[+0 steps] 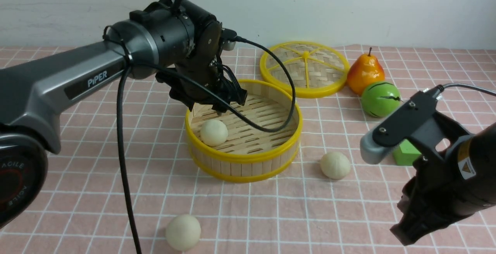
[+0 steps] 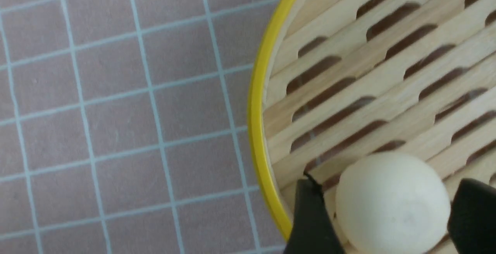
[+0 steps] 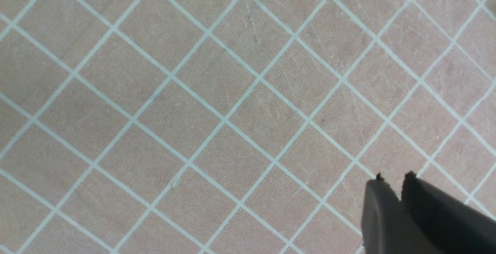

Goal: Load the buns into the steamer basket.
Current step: Use the left arm to put the steamed stuffed bun into the steamer

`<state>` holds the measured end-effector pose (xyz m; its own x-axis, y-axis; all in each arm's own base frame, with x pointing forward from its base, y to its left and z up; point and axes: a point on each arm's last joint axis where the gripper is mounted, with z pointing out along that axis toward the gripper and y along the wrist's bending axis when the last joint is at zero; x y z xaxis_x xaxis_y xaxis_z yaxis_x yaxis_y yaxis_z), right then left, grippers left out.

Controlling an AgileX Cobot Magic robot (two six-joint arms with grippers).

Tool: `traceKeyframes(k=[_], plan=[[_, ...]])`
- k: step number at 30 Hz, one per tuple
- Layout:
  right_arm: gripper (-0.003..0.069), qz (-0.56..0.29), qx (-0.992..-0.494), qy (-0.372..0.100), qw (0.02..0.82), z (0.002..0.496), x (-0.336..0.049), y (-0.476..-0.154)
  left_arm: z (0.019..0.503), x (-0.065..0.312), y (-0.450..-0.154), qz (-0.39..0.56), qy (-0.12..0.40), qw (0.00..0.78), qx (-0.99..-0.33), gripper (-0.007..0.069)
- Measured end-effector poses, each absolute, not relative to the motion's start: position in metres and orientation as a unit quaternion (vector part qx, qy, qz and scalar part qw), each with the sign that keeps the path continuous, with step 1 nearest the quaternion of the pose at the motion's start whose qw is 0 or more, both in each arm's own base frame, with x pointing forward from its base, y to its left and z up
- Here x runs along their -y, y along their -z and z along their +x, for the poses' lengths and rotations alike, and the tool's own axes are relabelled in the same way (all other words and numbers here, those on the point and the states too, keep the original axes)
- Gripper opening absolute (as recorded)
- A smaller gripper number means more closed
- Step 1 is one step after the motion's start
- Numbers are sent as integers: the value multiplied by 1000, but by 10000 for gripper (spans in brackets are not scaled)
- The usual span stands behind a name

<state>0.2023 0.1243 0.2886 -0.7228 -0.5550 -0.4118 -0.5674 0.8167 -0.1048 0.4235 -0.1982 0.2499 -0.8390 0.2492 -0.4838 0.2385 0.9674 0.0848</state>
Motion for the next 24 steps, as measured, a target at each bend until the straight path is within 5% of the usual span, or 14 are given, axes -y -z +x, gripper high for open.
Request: traceKeyframes(k=[18,24], plan=[[104,-302,-923,-21,237,205,-126,-290,423,208,-212,163,13,181,-970,396],[105,-302,-923,-21,238,205,-127,-290,428,206,-212,169,-5,200,-965,288]])
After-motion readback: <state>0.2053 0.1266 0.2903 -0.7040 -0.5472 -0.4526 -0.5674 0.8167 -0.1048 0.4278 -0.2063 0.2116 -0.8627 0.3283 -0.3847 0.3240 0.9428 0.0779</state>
